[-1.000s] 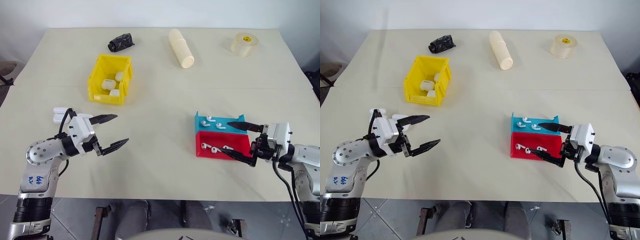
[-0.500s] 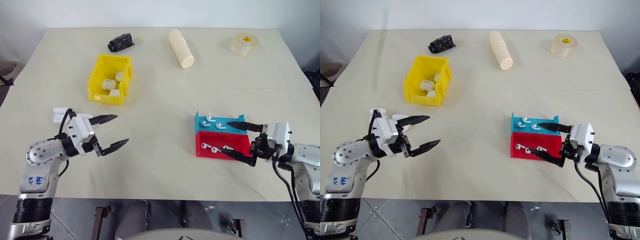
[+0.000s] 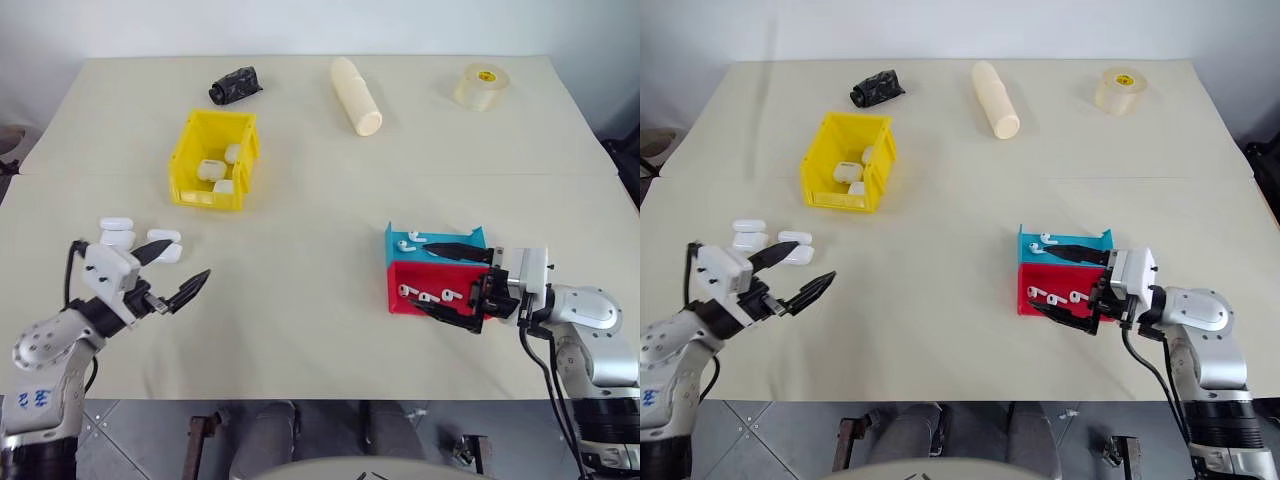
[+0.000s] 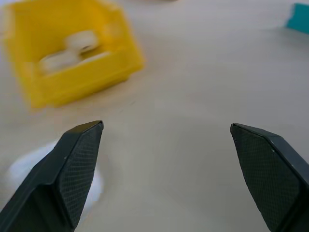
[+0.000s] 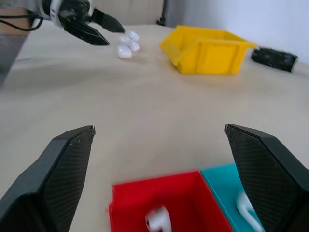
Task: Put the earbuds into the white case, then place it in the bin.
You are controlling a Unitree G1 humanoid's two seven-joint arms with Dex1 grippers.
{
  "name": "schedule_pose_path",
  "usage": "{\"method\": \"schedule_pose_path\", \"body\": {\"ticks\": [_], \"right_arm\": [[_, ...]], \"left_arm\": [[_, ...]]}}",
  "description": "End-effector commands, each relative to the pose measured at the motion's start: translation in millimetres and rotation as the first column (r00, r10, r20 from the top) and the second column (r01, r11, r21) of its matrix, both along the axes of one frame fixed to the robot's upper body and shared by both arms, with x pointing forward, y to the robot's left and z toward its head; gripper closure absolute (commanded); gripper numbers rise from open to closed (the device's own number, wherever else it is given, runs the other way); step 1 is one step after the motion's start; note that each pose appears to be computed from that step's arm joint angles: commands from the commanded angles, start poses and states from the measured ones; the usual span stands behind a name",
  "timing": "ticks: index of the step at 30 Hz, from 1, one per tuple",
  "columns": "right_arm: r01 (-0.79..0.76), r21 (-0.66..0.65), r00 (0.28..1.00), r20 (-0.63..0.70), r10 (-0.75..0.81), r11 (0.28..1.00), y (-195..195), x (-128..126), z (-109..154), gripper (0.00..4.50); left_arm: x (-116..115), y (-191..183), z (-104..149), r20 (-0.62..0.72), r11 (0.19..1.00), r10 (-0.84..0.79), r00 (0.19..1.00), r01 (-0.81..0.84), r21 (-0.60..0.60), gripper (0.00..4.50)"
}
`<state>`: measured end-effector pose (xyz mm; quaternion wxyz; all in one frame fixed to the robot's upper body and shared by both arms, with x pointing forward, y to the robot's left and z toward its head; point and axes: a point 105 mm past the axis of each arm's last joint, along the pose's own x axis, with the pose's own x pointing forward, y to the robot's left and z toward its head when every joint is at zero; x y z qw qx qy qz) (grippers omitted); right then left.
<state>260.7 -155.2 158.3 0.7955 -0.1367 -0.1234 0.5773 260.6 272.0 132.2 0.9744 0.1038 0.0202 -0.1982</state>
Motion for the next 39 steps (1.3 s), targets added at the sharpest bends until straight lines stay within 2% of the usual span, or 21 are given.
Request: {"method": "schedule_pose_path", "body": {"ticks": [1,5,11,16,24,28,34,39], "right_arm": [[-0.036,0.034,0.996,0.086,0.033,0.999,10.8,-2.0,16.4,0.0],[-0.028,0.051,0.994,0.109,0.022,0.998,12.5,1.0,20.9,0.0],[-0.03,0.028,0.996,0.086,0.028,0.999,10.9,3.3,18.3,0.0],[-0.033,0.013,0.998,0.048,0.032,0.999,8.9,3.6,15.8,0.0],[-0.049,0.015,0.998,0.029,0.049,0.999,14.0,1.1,19.3,0.0],[-0.058,0.017,0.998,0.028,0.058,0.998,18.1,-0.7,19.6,0.0],[-0.049,0.029,0.998,0.037,0.048,0.998,21.2,-3.2,20.1,0.0],[-0.037,0.039,0.999,0.033,0.035,0.999,23.5,-7.4,17.3,0.0]], "left_arm": [[-14.8,28.6,4.7,-0.013,0.968,0.243,0.97,-0.243,-0.059,0.02],[-31.2,36.3,-4.8,-0.098,0.923,0.365,0.926,-0.373,-0.091,0.02],[-41.1,29.3,-8.4,-0.201,0.907,0.385,0.901,-0.409,-0.097,0.02],[-26.8,10.2,10.9,-0.241,0.941,0.311,0.919,-0.333,-0.056,0.02],[19.4,11.3,19.4,-0.492,0.894,0.411,0.768,-0.445,0.052,0.02],[40.6,4.8,22.8,-0.564,0.913,0.364,0.741,-0.404,0.058,0.02],[52.0,7.9,21.4,-0.59,0.907,0.398,0.703,-0.399,0.137,0.02],[55.8,6.6,18.5,-0.601,0.91,0.392,0.696,-0.389,0.144,0.02]]}}
